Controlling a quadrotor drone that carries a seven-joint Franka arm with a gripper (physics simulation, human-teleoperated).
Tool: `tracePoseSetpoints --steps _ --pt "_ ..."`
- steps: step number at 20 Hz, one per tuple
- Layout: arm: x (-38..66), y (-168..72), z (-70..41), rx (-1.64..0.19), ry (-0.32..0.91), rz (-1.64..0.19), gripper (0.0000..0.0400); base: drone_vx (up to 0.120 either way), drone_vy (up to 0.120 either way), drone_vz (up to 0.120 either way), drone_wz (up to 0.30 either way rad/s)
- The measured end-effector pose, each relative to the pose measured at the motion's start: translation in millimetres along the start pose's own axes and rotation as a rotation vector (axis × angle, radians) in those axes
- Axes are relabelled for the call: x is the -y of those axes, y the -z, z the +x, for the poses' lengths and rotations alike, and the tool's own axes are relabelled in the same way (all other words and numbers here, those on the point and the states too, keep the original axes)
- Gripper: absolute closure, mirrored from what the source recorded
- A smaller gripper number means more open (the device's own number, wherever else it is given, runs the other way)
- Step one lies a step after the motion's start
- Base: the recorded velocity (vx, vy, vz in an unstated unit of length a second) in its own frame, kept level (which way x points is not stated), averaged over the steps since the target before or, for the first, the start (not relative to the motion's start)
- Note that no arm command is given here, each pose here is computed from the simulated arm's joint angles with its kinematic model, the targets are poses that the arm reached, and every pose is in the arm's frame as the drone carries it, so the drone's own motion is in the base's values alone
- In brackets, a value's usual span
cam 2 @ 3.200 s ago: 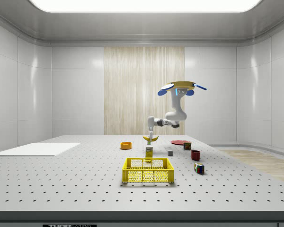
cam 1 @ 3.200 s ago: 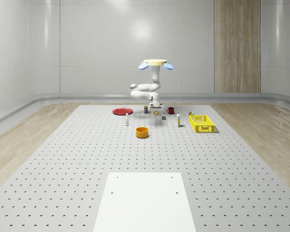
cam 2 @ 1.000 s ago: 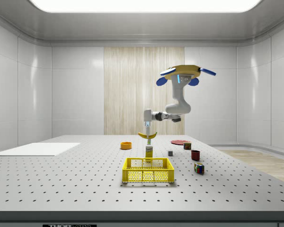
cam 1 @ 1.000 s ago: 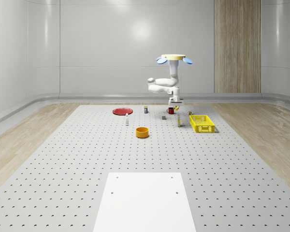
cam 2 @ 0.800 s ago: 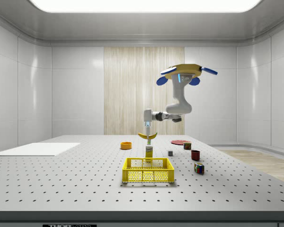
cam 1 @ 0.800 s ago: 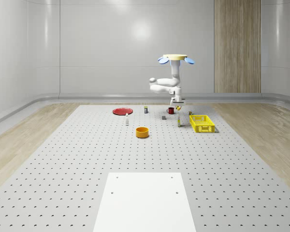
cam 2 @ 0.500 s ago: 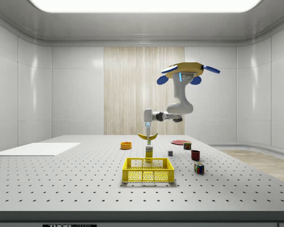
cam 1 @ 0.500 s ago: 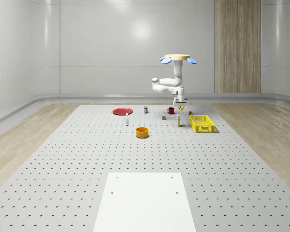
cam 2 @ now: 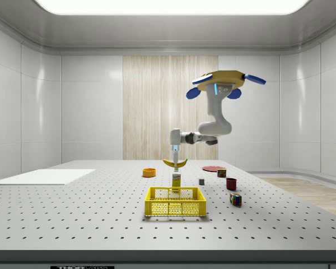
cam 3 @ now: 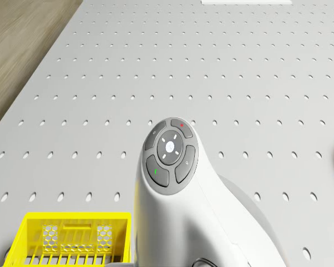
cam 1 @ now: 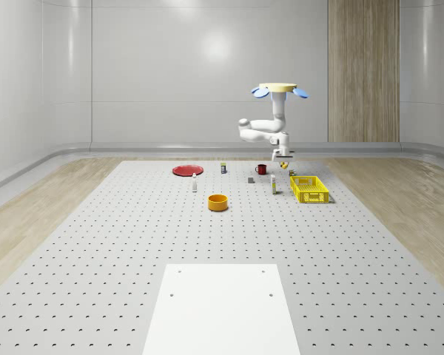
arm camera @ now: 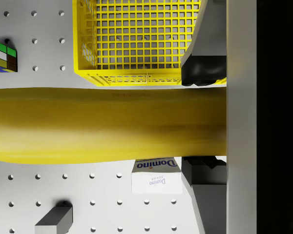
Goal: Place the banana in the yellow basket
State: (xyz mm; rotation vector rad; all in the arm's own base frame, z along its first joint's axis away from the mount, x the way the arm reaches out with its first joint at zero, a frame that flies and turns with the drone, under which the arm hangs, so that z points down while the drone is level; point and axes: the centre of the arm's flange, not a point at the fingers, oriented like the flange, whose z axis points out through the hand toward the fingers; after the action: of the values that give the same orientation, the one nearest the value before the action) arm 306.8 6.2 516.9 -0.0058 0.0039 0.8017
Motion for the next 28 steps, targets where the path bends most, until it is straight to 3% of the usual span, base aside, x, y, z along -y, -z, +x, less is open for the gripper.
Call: tracePoseSetpoints --steps 4,20,24,28 --pt "0.0 0.0 0.0 0.0 0.0 0.0 0.0199 0.0 0.12 -0.01 0.0" --pt "0.0 0.0 0.0 0.0 0.0 0.0 0.0199 0.0 0.12 -0.12 0.0" --pt "0.0 0.0 0.0 0.0 0.0 0.0 0.0199 0.0 0.12 0.0 0.0" --pt "0.0 0.0 0.0 0.0 0.0 0.0 0.0199 0.0 0.12 -0.12 0.0"
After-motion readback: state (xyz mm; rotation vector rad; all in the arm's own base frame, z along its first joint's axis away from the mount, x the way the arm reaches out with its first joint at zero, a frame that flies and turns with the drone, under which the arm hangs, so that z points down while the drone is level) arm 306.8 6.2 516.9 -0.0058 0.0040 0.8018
